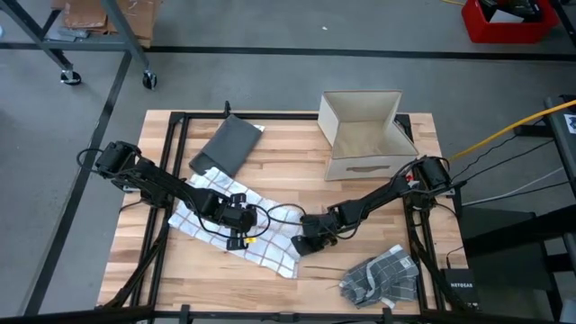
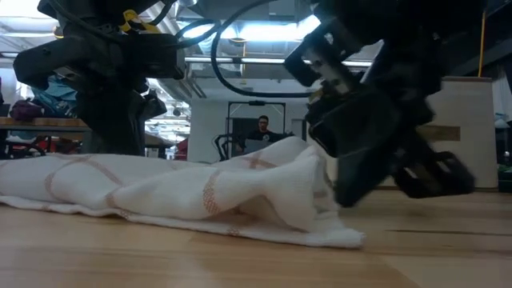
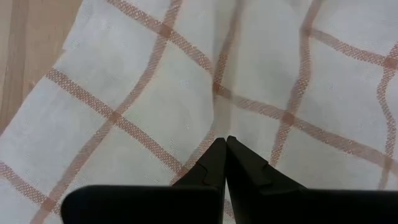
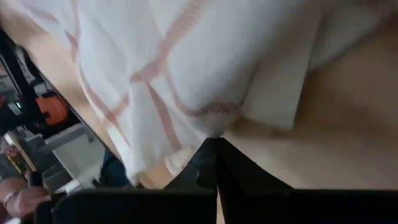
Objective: Fold towel
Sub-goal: Fold the white kitchen towel
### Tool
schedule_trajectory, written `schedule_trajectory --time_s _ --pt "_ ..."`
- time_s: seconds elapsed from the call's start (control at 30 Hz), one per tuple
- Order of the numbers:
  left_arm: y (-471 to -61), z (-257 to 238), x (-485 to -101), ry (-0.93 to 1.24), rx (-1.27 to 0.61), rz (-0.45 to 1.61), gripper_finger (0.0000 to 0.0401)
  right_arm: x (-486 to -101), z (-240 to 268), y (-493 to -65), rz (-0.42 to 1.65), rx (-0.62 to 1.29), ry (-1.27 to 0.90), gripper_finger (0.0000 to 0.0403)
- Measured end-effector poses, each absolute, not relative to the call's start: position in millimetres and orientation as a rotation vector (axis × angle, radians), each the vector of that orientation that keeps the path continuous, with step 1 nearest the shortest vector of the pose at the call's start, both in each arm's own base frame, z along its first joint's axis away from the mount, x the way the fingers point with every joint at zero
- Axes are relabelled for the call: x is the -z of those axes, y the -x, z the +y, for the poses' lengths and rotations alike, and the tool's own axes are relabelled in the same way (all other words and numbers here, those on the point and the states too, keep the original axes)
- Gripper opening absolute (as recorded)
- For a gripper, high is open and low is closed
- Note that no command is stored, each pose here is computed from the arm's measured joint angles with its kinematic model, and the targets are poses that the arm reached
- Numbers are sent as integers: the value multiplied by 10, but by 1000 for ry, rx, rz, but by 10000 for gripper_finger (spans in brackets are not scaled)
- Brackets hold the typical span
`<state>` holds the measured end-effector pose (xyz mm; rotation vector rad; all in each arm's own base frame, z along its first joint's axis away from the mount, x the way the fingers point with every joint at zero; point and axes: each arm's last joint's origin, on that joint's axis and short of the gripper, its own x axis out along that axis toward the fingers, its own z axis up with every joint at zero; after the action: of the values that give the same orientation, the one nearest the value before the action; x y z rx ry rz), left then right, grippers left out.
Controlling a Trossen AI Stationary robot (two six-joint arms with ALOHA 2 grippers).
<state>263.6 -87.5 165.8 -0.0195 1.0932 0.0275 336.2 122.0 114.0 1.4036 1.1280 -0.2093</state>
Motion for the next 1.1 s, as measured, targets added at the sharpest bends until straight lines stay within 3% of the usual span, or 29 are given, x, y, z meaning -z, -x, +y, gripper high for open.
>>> schedule_trajectory --time_s 0.47,0.7,0.9,1.1 --pt "-2642 -875 -1661 -8 -19 1084 1 -1130 1624 -3171 1233 205 -1419 15" --pt "-2627 -864 -1902 11 -25 987 1 -1404 1535 -3257 982 110 -1297 5" --pt "-2572 -949 -2005 85 14 950 1 -1573 1262 -3320 816 192 -1201 11" --pt "-2661 -1153 -1935 132 69 884 1 -1504 864 -3380 792 344 -1096 5"
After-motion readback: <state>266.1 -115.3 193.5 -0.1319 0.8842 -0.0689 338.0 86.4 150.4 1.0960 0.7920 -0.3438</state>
